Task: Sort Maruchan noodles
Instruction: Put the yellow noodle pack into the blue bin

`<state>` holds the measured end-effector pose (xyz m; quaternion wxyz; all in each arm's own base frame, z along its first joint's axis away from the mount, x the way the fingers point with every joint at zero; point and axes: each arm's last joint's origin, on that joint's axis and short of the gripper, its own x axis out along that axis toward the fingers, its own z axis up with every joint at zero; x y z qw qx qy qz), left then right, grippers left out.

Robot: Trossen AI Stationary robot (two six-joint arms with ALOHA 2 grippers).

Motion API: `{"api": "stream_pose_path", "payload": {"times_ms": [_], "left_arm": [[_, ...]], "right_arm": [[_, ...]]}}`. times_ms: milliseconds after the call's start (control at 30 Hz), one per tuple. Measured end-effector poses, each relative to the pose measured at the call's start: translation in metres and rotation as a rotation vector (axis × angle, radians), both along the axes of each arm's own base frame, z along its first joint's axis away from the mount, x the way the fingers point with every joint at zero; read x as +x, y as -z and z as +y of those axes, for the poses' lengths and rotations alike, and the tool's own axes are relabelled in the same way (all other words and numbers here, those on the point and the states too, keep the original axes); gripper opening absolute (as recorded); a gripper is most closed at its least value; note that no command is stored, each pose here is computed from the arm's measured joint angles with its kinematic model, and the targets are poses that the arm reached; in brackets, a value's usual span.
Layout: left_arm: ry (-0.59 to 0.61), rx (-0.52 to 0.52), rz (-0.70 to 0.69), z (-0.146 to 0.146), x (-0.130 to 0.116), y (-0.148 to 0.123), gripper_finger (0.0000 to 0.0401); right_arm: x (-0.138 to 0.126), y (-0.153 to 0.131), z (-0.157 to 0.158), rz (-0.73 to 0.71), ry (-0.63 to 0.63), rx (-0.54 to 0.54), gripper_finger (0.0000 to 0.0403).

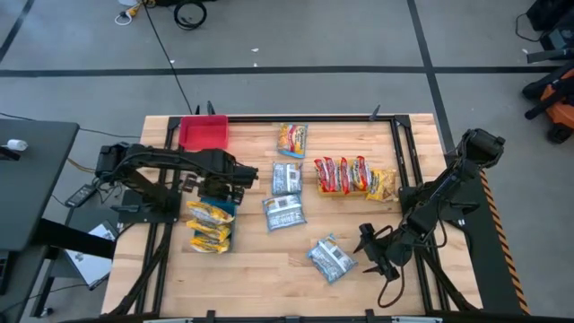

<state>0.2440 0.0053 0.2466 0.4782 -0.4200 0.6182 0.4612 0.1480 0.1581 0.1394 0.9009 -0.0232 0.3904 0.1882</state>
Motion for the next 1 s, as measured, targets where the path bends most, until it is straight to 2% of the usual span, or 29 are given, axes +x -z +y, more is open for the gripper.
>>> {"api": "stream_pose_path", "payload": {"times_ms": [100, 333, 600, 800, 900, 1000], "left_arm": [[0.011, -0.056, -0.032, -0.002, 0.002, 0.003, 0.0091], [0.016, -0.052, -0.061, -0.002, 0.010, 0.009, 0.0086], [0.023, -0.126, 0.088, -0.001, 0.027, 0.045, 0.0086], [0.047, -0.176, 0.142, -0.002, 0.035, 0.064, 0.0086], [0.081, -0.159, 0.158, -0.001, 0.034, 0.063, 0.0086], [0.108, -0.132, 0.168, 0.003, 0.032, 0.049, 0.0086]], "right_arm": [[0.000, 0.000, 0.000, -0.010, 0.012, -0.007, 0.0316], [0.001, 0.000, -0.001, -0.024, 0.056, -0.016, 0.0316], [0.001, 0.000, -0.002, -0.033, 0.088, -0.022, 0.0316], [0.001, 0.000, -0.003, -0.031, 0.098, -0.025, 0.0316], [0.001, 0.000, -0.004, -0.044, 0.115, -0.043, 0.0316], [0.001, 0.001, -0.004, -0.050, 0.124, -0.053, 0.0316]]}}
